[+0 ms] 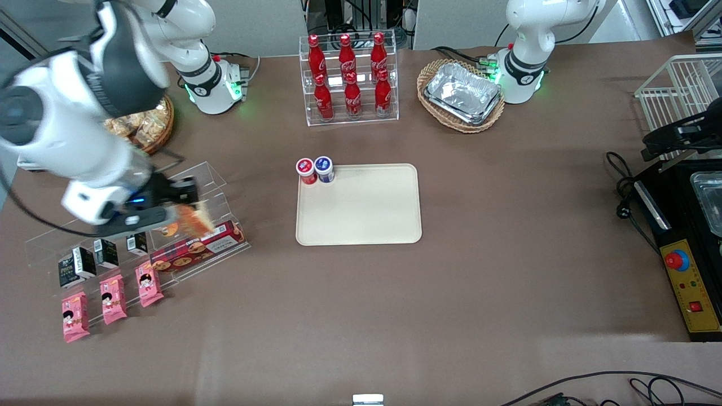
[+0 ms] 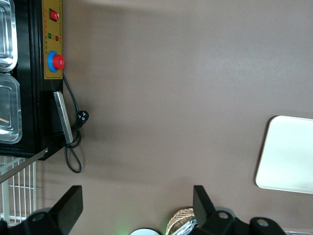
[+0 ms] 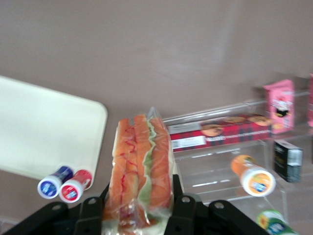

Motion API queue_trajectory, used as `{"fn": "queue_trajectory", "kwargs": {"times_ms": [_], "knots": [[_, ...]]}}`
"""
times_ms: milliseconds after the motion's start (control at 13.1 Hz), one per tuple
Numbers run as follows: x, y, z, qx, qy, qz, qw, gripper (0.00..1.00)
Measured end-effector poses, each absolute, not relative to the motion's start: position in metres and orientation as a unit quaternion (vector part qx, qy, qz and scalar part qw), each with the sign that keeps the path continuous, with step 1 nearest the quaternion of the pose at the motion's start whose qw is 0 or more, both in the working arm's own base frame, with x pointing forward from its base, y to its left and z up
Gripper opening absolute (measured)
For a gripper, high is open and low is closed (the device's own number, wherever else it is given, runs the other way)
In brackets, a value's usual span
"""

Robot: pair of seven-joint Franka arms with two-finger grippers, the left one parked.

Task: Place sandwich on tray
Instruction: 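Carry the sandwich over the cream tray with the right gripper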

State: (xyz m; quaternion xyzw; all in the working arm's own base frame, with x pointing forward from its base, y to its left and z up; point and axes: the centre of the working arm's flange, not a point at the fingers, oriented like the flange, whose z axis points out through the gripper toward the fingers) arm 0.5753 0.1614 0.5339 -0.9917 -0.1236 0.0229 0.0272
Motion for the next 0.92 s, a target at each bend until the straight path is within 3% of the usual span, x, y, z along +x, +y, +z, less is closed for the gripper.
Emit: {"fn": "queue_trajectory", "kwargs": {"times_ms": [458, 763, 916], "knots": [[0.522, 0.315, 0.514, -0.962, -0.267, 0.034, 0.05, 0.46], [0.504, 0.392, 0.459, -0.93, -0.366, 0.019, 0.031, 0.46], [0.51, 0.406, 0.432, -0.907, -0.42, 0.009, 0.038, 0.46]]}}
